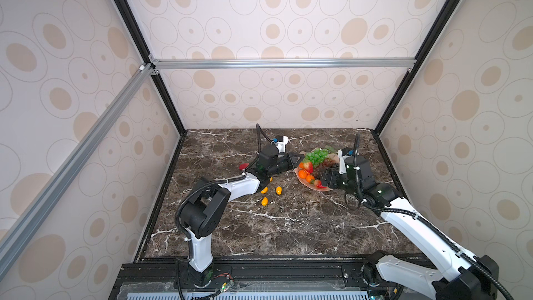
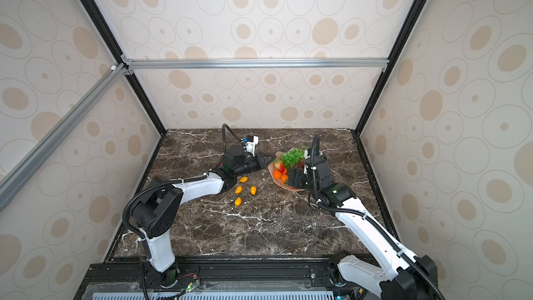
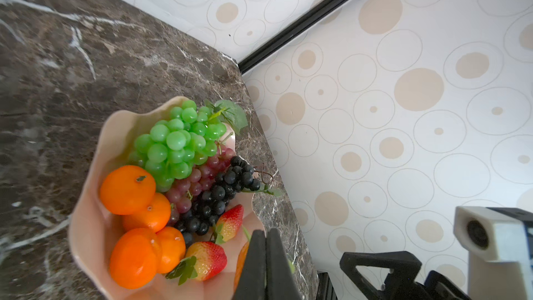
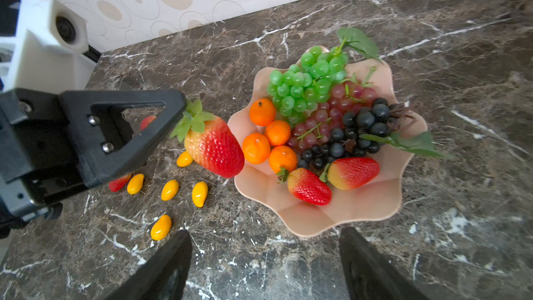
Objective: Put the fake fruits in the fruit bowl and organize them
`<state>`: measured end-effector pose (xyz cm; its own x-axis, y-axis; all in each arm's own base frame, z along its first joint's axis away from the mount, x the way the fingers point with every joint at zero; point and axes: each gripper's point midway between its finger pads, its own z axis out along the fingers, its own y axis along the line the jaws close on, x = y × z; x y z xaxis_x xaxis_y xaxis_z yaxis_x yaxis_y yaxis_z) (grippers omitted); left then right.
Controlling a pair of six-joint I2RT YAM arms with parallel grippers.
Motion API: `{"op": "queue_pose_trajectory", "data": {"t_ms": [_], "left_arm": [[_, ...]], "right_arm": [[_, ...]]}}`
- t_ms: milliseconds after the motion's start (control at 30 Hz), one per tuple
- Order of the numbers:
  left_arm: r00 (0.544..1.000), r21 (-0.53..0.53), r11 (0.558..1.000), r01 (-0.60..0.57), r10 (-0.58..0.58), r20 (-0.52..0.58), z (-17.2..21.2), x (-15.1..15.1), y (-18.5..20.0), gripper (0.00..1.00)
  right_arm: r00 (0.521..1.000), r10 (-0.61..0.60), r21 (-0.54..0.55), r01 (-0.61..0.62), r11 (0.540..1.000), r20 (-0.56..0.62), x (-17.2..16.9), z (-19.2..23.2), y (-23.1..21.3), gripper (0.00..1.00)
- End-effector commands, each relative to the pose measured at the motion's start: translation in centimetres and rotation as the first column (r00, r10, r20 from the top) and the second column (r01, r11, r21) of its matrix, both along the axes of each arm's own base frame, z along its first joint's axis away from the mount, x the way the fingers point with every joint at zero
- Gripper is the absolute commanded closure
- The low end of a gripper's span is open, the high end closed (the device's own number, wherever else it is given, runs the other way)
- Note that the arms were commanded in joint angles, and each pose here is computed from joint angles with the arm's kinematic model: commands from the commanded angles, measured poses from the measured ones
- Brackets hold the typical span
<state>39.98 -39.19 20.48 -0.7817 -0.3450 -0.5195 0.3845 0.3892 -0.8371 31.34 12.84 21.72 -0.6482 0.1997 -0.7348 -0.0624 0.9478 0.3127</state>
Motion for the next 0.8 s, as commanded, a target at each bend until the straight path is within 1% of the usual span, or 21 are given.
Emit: {"op": "queue_pose_trajectory", "data": {"t_ms": [0, 133, 333, 767], "left_arm": [[1.0, -0.035, 0.999, 0.004, -0.003, 0.026, 1.3, 0.3, -2.1, 1.0], [0.999, -0.025, 0.999, 0.035, -0.035, 0.009, 0.1, 0.0, -4.3, 1.0], [0.996, -0.006, 0.996, 0.085, -0.085, -0.02, -1.8, -1.1, -7.2, 1.0], [0.991, 0.019, 0.993, 0.117, -0.116, -0.061, -4.6, -1.8, -9.9, 1.0]], "right_arm": [[0.996, -0.081, -0.038, 0.079, 0.996, -0.041, -1.1, -1.1, -2.4, 0.16], [0.993, -0.115, -0.042, 0.114, 0.993, -0.034, -1.6, -0.9, -3.7, 0.17], [0.99, -0.134, -0.045, 0.132, 0.99, -0.037, -2.1, -1.2, -4.5, 0.17], [0.989, -0.137, -0.041, 0.135, 0.99, -0.05, -2.3, -1.6, -4.7, 0.17]]}}
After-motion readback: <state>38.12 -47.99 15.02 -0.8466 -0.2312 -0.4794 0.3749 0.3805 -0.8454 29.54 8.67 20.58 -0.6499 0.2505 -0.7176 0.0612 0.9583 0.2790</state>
